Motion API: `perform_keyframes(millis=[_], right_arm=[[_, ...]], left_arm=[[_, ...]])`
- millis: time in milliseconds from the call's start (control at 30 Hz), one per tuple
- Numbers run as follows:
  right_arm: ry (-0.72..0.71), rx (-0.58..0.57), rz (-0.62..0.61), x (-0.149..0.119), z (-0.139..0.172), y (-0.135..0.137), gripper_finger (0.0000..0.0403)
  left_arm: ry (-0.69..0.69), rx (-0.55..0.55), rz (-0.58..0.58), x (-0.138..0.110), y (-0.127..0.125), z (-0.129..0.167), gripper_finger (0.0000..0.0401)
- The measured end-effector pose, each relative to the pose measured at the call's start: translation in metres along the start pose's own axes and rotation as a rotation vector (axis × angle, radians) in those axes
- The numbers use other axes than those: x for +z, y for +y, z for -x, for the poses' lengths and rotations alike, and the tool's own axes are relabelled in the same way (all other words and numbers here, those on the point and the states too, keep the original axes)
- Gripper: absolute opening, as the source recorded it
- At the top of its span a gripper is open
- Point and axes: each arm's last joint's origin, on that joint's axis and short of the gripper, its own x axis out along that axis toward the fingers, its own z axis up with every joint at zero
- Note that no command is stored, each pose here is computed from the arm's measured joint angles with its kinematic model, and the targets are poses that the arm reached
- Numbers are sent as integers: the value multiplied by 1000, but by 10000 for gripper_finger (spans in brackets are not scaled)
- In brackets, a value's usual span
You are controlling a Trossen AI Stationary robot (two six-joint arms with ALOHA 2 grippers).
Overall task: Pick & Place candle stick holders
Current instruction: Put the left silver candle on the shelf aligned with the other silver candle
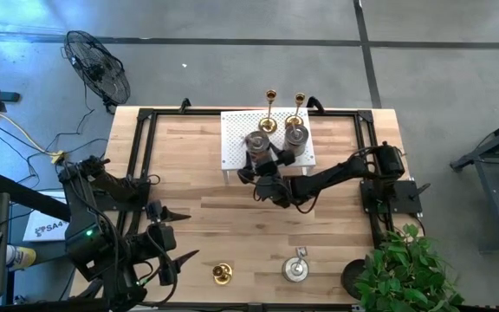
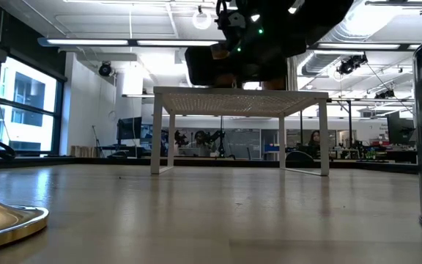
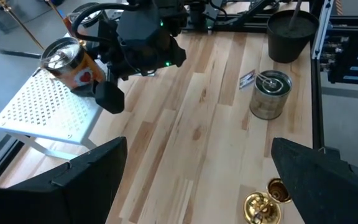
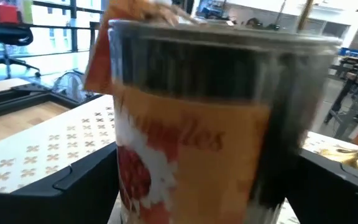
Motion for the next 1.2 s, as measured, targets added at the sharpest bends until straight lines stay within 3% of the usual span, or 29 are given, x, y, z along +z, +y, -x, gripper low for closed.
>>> perform_keyframes(millis=[367, 700, 1200], right_arm=[[6, 8, 23, -2, 2, 0, 386], [-25, 0, 122, 3, 12, 4, 391], [-26, -6, 98, 3, 11, 4, 389]], left_arm=[[0, 0, -2, 0, 0, 0, 392], [6, -3, -4, 0, 0, 0, 392], [20, -11, -2, -1, -1, 0, 392]])
